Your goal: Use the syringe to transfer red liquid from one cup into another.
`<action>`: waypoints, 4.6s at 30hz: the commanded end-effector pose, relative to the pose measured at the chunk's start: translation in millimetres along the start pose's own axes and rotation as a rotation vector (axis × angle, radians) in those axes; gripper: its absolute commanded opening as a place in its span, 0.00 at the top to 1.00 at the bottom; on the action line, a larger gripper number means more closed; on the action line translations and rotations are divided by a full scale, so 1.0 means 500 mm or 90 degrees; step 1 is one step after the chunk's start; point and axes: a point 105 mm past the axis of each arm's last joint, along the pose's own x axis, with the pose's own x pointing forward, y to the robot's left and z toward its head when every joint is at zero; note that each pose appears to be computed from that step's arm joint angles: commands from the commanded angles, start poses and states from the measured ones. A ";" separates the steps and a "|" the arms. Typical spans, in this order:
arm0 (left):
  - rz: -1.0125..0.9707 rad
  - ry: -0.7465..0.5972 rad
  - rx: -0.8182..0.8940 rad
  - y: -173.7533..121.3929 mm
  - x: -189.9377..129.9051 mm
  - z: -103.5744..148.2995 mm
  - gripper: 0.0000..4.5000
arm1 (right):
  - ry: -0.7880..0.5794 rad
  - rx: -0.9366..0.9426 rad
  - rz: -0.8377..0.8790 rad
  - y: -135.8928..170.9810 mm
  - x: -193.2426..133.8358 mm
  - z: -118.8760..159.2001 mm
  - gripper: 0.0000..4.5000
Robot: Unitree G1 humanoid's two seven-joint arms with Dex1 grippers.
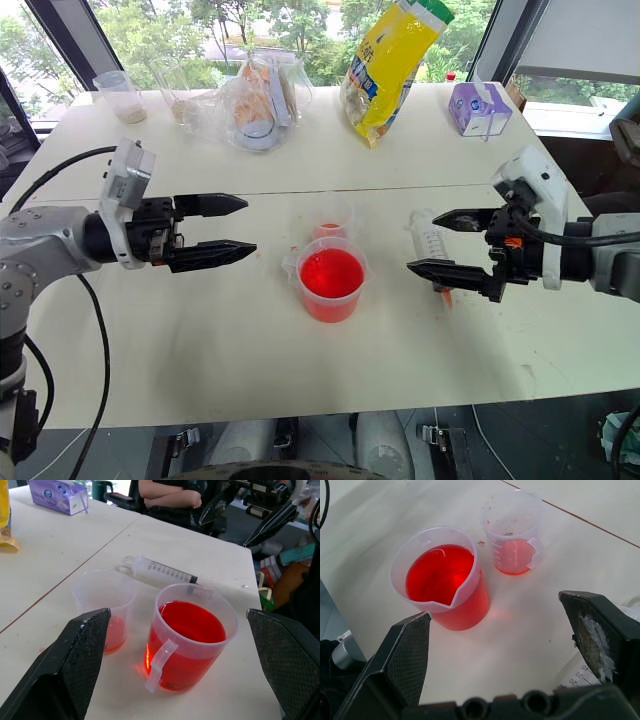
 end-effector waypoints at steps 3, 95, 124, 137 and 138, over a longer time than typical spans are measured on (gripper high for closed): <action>0.000 -0.013 0.033 -0.004 -0.002 0.018 0.00 | -0.005 -0.021 -0.016 -0.006 -0.007 0.011 0.01; -0.159 -0.076 0.090 -0.011 0.064 0.110 0.00 | -0.490 -0.067 0.122 0.070 0.193 0.111 0.69; -0.228 -0.085 0.063 -0.030 0.133 0.097 0.00 | -0.466 -0.120 0.097 0.082 0.239 0.070 0.69; -0.227 -0.117 0.033 -0.033 0.158 0.101 0.99 | -0.451 -0.114 0.107 0.089 0.240 0.052 0.69; -0.227 -0.117 0.033 -0.033 0.158 0.101 0.99 | -0.450 -0.112 0.108 0.089 0.241 0.051 0.69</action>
